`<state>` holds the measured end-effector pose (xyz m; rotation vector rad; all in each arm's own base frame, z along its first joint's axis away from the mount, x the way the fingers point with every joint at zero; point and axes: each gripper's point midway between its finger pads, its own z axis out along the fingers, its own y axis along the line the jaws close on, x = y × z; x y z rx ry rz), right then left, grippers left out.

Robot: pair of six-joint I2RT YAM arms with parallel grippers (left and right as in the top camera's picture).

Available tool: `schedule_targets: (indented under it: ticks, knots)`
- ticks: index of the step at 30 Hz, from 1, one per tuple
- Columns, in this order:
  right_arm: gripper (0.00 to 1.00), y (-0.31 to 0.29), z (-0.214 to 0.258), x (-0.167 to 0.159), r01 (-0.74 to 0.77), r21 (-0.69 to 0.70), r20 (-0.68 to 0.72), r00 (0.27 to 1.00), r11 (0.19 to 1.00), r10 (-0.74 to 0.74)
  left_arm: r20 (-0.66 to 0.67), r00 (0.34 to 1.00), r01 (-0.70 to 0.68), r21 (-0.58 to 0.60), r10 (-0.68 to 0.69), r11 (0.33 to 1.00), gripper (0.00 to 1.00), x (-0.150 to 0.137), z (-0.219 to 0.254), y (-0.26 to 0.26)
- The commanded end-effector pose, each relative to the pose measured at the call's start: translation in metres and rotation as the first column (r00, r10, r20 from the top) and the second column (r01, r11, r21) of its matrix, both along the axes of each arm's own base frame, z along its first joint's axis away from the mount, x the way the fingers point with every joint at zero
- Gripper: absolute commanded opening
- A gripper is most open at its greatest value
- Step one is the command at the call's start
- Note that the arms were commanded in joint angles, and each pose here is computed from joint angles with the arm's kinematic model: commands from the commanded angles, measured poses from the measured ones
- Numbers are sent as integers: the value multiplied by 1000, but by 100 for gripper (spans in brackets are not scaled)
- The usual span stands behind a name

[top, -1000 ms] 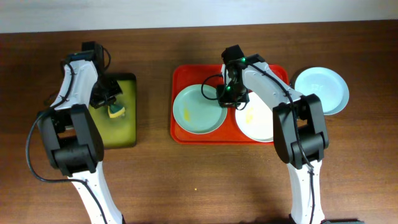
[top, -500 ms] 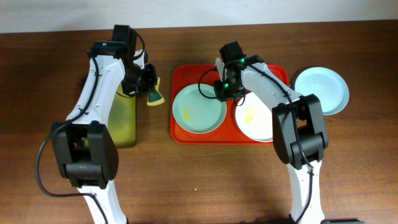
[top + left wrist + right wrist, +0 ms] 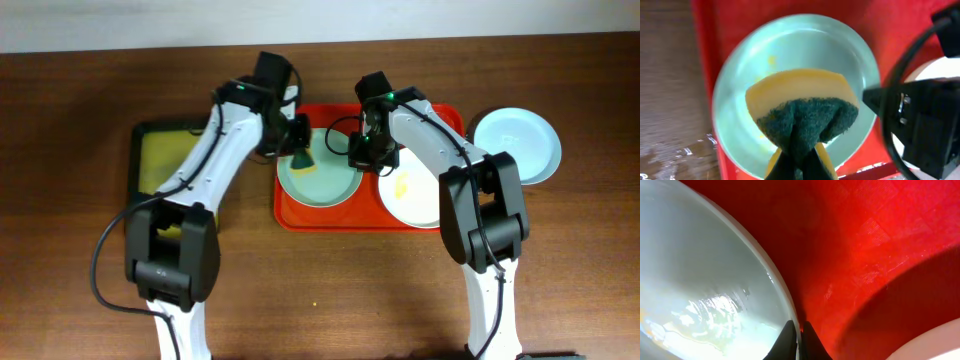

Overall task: Clean dirty plates on tray and stack at the side
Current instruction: 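Hold the green plate with the right gripper and scrub it with the sponge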

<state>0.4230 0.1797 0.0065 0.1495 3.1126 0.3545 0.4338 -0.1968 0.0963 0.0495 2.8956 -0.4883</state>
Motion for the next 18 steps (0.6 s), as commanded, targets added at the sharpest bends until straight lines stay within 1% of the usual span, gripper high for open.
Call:
schedule_targets:
  ticks: [1,6,11,12,13,14,15,17,18]
  knots:
    - [4,-12,-20,-11,-30,-71,-40,999,997,27,4,1000,7,-5,-7,1000,0,1,-11,-11]
    - [4,-11,-20,-7,-32,-68,-22,999,997,30,-56,998,12,18,-11,1000,0,1,-49,-12]
    - [4,-12,-20,-6,-31,-75,-19,999,997,30,-32,999,11,56,-9,998,0,16,-82,-10]
    - [4,-12,-20,-6,-31,-76,-20,999,997,30,-34,999,3,101,0,995,0,17,-91,-2]
    - [4,-12,-20,-7,-31,-76,-21,999,997,30,-24,1000,-14,171,19,985,0,19,-96,10]
    - [4,-13,-21,-7,-32,-77,-23,999,997,30,-2,999,-40,262,42,964,0,21,-97,27]
    - [4,-13,-22,-8,-32,-78,-25,999,996,30,16,998,-58,314,55,948,0,24,-96,38]
    - [4,-14,-24,-10,-32,-80,-30,999,996,30,50,996,-88,386,74,918,0,29,-85,54]
    - [4,-14,-25,-11,-32,-80,-31,999,996,30,55,996,-90,381,75,920,0,30,-80,53]
